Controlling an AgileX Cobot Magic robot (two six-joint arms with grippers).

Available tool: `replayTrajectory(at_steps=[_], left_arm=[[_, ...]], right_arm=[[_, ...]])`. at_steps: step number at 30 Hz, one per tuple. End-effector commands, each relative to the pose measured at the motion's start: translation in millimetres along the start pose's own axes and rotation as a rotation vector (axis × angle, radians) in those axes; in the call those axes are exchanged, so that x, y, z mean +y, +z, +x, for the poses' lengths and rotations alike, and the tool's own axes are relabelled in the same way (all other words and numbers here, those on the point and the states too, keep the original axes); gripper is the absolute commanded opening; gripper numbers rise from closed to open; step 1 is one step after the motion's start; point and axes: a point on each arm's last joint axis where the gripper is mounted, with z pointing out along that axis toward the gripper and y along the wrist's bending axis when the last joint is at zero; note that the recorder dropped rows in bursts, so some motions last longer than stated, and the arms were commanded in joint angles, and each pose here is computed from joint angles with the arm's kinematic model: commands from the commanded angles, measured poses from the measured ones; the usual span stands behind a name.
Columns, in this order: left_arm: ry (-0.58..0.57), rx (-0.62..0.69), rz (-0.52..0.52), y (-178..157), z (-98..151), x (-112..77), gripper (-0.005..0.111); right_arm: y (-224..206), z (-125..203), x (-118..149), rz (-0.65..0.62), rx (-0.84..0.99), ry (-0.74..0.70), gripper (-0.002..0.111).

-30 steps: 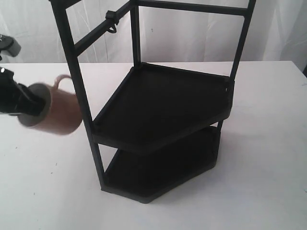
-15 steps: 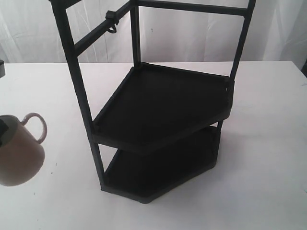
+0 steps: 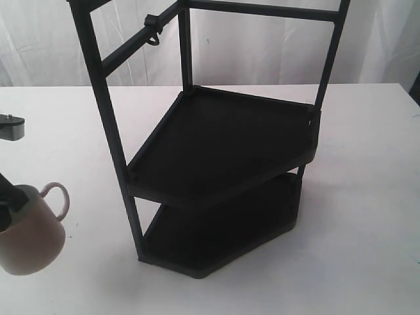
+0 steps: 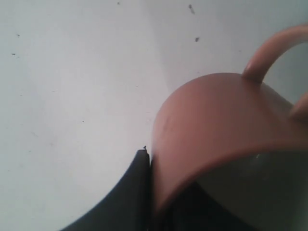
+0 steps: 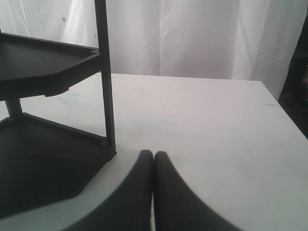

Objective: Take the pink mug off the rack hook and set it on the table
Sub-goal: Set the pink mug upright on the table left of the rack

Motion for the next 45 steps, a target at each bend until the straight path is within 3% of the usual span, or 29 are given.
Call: replayTrajectory(at_steps=[1, 30, 38, 45], left_arm=[[-0.025, 0.014, -0.054, 2, 1, 5.1, 0.0], [-0.031, -0.021, -0.068, 22, 8, 5.6, 0.0], [-0.031, 0.048, -0.06, 37, 7, 8.5, 0.0], [-0.034, 0.026, -0.067, 40, 3, 9.9, 0.0]], right_arm=[[0, 1, 0, 0.006, -0.009, -0.009, 0.0], [0, 1, 0, 0.006, -0.009, -0.009, 0.0], [0, 1, 0, 0.006, -0.009, -0.009, 0.0], [0, 1, 0, 0.006, -0.009, -0.009, 0.0]])
